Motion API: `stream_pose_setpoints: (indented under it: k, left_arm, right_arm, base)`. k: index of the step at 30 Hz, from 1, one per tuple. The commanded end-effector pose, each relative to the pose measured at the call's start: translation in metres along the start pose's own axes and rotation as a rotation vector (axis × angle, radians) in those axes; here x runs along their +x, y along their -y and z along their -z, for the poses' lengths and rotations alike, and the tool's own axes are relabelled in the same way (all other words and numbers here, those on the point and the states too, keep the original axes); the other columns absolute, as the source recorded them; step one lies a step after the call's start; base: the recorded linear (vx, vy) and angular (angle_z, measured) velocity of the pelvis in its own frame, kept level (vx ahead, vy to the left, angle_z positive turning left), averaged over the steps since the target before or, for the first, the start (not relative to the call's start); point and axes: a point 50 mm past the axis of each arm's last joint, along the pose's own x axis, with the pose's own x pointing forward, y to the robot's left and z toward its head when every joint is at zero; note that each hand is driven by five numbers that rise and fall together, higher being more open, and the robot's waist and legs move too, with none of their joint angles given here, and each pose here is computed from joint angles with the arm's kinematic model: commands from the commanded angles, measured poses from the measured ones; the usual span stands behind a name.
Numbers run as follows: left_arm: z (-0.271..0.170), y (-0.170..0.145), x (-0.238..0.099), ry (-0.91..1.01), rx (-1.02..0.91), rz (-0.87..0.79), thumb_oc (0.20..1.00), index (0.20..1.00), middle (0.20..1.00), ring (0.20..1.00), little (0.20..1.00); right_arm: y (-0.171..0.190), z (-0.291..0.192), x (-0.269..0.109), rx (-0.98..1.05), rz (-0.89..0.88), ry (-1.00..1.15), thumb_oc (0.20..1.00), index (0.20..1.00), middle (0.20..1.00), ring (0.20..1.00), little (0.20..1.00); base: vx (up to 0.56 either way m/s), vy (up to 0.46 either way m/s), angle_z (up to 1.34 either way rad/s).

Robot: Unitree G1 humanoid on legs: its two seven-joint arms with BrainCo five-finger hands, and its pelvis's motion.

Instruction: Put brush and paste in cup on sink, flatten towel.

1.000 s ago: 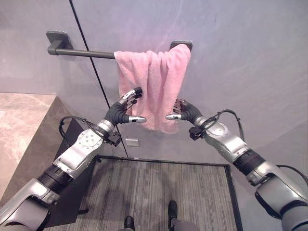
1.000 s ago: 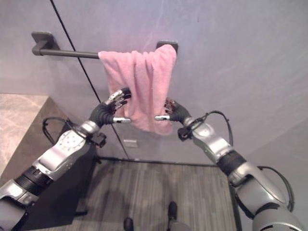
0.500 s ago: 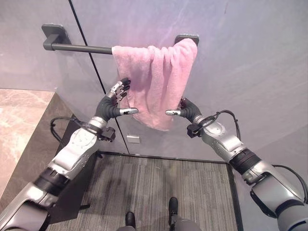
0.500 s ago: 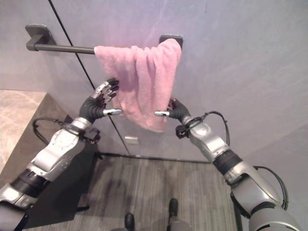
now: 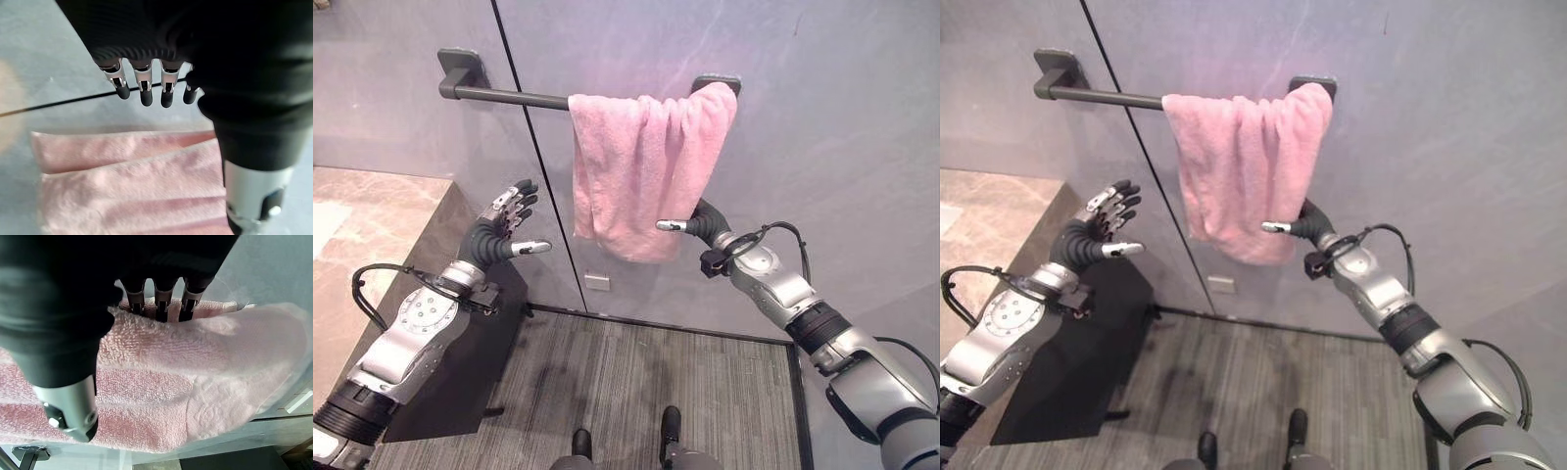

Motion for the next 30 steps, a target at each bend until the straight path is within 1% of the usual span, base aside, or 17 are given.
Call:
stream_pose_setpoints:
  k: [1,3,5,7,8,9,13,14,16,20,22,23,24,30]
  left_arm:
    - [-0.015,0.003,0.025,0.073,-0.01,0.02,1.0,1.0,1.0,1.0,1.0]
    - [-0.011,0.003,0.035,0.06,-0.005,0.0,1.0,1.0,1.0,1.0,1.0]
    - [-0.008,0.006,0.046,0.046,-0.004,-0.004,1.0,1.0,1.0,1.0,1.0]
    - [-0.001,0.009,0.058,0.02,-0.019,-0.024,1.0,1.0,1.0,1.0,1.0]
    - [0.0,0.01,0.062,0.014,-0.016,-0.03,1.0,1.0,1.0,1.0,1.0]
    - [0.001,0.011,0.067,0.008,-0.023,-0.04,1.0,1.0,1.0,1.0,1.0]
    - [0.01,0.017,0.08,-0.034,-0.005,-0.05,1.0,1.0,1.0,1.0,1.0]
    - [0.013,0.021,0.083,-0.051,-0.008,-0.047,1.0,1.0,1.0,1.0,1.0]
    - [0.02,0.028,0.089,-0.082,-0.01,-0.046,1.0,1.0,1.0,1.0,1.0]
    - [0.026,0.046,0.095,-0.095,-0.041,-0.033,1.0,1.0,1.0,1.0,1.0]
    - [0.028,0.057,0.094,-0.092,-0.072,-0.008,0.501,0.501,0.501,0.501,0.501]
    - [0.028,0.059,0.092,-0.091,-0.077,-0.002,0.316,0.316,0.316,0.316,0.316]
    - [0.029,0.06,0.091,-0.089,-0.079,0.007,0.209,0.209,0.209,0.209,0.209]
    - [0.019,0.073,0.078,-0.018,-0.083,0.07,0.2,0.2,0.2,0.2,0.2]
  right_arm:
    - [-0.014,-0.034,0.01,-0.005,-0.08,0.134,0.2,0.2,0.2,0.2,0.2]
    - [-0.018,-0.035,0.012,0.001,-0.089,0.132,0.2,0.2,0.2,0.2,0.2]
    - [-0.022,-0.037,0.014,0.003,-0.096,0.136,0.288,0.288,0.288,0.288,0.288]
    - [-0.027,-0.038,0.016,0.022,-0.107,0.142,0.3,0.3,0.3,0.3,0.3]
    - [-0.03,-0.039,0.017,0.03,-0.113,0.145,0.3,0.3,0.3,0.3,0.3]
    - [-0.033,-0.04,0.017,0.034,-0.118,0.148,0.272,0.272,0.272,0.272,0.272]
    - [-0.043,-0.04,0.018,0.055,-0.138,0.155,0.228,0.228,0.228,0.228,0.228]
    - [-0.047,-0.038,0.018,0.057,-0.146,0.148,0.231,0.231,0.231,0.231,0.231]
    - [-0.053,-0.033,0.019,0.07,-0.16,0.129,0.206,0.206,0.206,0.206,0.206]
    - [-0.065,-0.026,0.019,0.096,-0.18,0.11,0.2,0.2,0.2,0.2,0.2]
    - [-0.068,-0.023,0.018,0.113,-0.179,0.102,0.2,0.2,0.2,0.2,0.2]
    - [-0.069,-0.021,0.018,0.115,-0.179,0.098,0.2,0.2,0.2,0.2,0.2]
    - [-0.069,-0.02,0.017,0.117,-0.176,0.094,0.2,0.2,0.2,0.2,0.2]
    - [-0.07,-0.018,0.016,0.129,-0.152,0.106,0.2,0.2,0.2,0.2,0.2]
  base:
    - [-0.03,0.007,0.1]
    - [-0.01,0.005,0.04]
    - [-0.01,0.004,-0.02]
    - [-0.02,0.007,-0.05]
    - [-0.02,0.008,-0.07]
    - [-0.01,0.01,-0.06]
    - [0.02,0.013,-0.08]
    - [0.05,0.007,-0.07]
    - [0.05,0.008,-0.05]
    - [0.06,0.008,-0.06]
    - [0.06,0.007,-0.02]
    - [0.06,0.002,0.01]
    - [0.06,-0.002,-0.01]
    - [0.04,-0.006,-0.03]
